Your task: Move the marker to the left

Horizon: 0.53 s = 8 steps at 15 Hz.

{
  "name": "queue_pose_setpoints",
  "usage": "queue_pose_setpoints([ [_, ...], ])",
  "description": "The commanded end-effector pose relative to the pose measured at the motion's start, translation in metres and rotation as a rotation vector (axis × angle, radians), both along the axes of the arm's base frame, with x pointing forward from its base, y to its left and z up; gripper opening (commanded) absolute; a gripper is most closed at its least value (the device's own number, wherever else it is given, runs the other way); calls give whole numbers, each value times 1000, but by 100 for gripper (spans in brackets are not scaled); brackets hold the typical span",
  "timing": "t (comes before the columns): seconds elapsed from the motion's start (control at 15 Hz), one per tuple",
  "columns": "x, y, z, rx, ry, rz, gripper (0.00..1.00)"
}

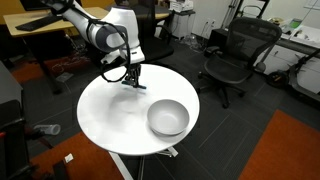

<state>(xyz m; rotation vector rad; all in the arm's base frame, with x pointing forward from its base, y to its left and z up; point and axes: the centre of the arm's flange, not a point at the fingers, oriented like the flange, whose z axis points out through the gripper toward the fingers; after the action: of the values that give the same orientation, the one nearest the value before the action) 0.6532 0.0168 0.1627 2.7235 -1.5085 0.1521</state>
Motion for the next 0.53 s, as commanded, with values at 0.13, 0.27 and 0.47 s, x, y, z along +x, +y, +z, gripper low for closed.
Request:
queue_pose_setpoints([
  [0.13, 17, 27, 75, 17, -110, 269, 5],
  [0.27, 21, 46, 94, 17, -136, 372, 5],
  [0.47, 24, 80, 113, 29, -166, 501, 5],
])
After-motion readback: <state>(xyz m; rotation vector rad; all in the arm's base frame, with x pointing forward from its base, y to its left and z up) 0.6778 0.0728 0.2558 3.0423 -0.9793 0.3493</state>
